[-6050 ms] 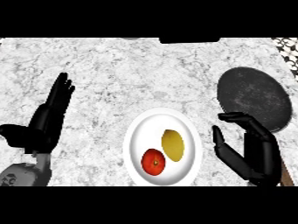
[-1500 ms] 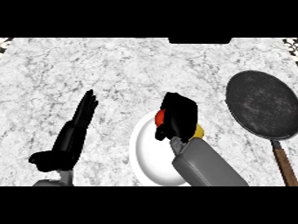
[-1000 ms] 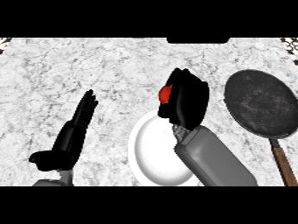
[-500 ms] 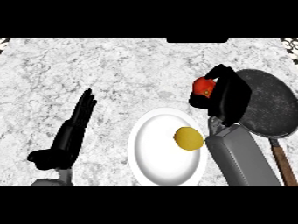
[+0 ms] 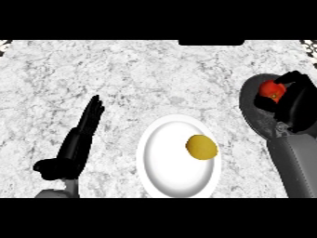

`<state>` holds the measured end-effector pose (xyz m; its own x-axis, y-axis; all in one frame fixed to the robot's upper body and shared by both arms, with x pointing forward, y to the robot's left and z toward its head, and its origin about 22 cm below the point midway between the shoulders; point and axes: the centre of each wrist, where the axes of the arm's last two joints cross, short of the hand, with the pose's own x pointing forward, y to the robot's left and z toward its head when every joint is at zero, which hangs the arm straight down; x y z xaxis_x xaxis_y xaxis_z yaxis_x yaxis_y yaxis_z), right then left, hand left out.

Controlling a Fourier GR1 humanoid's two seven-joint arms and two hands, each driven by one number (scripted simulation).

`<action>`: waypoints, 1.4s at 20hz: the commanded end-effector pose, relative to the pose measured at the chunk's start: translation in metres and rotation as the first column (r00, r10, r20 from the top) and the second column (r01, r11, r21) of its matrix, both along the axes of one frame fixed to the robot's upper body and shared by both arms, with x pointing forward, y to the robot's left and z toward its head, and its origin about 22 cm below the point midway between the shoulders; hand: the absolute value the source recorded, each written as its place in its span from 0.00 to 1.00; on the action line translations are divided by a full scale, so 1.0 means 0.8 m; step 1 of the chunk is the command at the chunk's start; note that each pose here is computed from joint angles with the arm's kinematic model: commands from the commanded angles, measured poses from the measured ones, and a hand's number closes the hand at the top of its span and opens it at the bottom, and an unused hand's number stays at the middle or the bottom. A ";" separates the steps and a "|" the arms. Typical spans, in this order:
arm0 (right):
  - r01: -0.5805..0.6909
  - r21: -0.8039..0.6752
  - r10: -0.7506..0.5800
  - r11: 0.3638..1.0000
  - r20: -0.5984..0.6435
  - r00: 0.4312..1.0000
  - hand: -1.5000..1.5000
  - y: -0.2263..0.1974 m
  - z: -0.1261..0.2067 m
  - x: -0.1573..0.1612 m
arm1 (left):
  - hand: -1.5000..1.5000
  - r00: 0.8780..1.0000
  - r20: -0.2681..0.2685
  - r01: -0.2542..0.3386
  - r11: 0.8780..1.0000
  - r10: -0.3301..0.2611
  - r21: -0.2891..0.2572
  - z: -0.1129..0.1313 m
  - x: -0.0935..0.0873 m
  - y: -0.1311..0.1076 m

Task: Pick the tomato from the plate and place it in the pan

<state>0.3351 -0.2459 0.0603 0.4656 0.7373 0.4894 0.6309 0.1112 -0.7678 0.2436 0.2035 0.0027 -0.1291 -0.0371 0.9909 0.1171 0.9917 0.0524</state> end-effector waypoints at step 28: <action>-0.157 0.409 0.112 0.899 0.132 0.985 0.00 -0.168 -0.046 0.054 | 0.50 0.999 0.015 0.030 1.000 -0.030 -0.001 0.019 0.006 0.000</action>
